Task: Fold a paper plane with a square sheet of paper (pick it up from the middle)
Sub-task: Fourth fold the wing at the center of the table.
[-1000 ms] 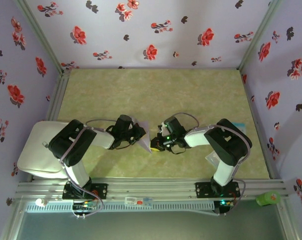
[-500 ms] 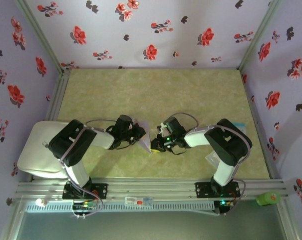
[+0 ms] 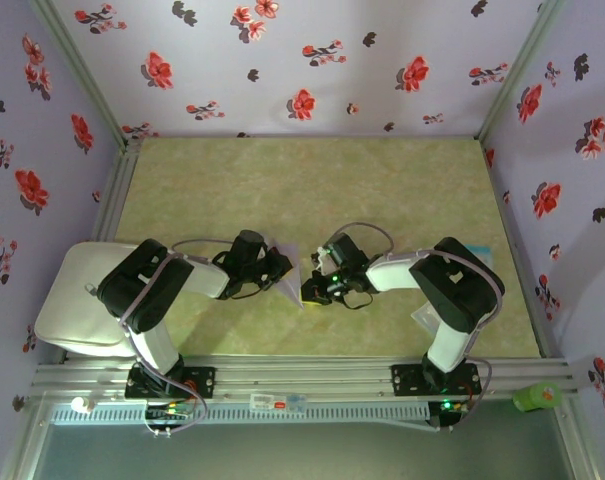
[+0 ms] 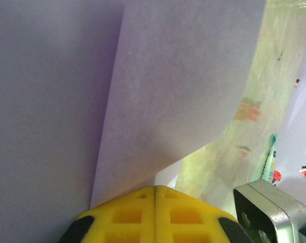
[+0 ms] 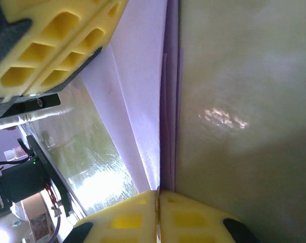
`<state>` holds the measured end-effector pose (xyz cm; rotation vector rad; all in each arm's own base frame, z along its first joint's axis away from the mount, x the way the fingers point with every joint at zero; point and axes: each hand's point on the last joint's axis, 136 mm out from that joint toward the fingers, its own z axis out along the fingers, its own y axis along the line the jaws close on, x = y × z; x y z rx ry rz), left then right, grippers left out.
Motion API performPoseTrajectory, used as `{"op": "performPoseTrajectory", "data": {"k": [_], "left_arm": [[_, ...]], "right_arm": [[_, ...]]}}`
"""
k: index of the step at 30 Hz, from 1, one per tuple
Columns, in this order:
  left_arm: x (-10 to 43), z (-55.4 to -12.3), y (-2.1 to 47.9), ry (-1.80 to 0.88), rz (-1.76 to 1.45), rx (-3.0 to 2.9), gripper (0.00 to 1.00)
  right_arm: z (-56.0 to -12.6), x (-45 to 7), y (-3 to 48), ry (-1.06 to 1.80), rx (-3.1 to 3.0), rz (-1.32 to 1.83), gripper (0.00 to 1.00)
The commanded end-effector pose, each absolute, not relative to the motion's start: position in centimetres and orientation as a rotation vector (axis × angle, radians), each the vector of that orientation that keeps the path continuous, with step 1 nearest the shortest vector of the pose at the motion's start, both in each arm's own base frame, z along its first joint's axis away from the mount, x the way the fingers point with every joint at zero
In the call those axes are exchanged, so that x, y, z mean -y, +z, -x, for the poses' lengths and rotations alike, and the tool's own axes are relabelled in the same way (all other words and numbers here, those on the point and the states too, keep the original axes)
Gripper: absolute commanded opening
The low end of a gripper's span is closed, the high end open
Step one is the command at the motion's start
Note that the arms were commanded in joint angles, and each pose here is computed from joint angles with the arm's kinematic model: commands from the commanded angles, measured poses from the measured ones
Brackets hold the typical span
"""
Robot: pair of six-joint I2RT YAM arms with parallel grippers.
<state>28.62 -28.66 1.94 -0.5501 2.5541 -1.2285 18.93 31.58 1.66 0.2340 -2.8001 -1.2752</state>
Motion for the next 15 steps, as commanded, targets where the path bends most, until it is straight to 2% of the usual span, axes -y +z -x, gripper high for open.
{"op": "performPoseTrajectory", "data": {"k": [1, 8, 10, 15], "left_arm": [[26.1, -27.5, -1.6, -1.050, 0.648, -2.641, 0.03], [26.0, -27.4, -1.6, -1.048, 0.647, -2.643, 0.02], [26.1, -27.4, -1.6, -1.049, 0.644, -2.642, 0.02], [26.1, -27.4, -1.5, -1.050, 0.639, -2.642, 0.02]], "right_arm": [[-15.0, -28.8, -0.7, -1.025, 2.739, -0.221, 0.10], [-15.3, -28.7, 1.0, -1.042, 2.770, -0.254, 0.11], [-15.6, -28.7, 1.9, -1.051, 2.784, -0.259, 0.17], [-17.7, -27.7, 4.2, -1.026, 2.931, -0.231, 0.22]]}}
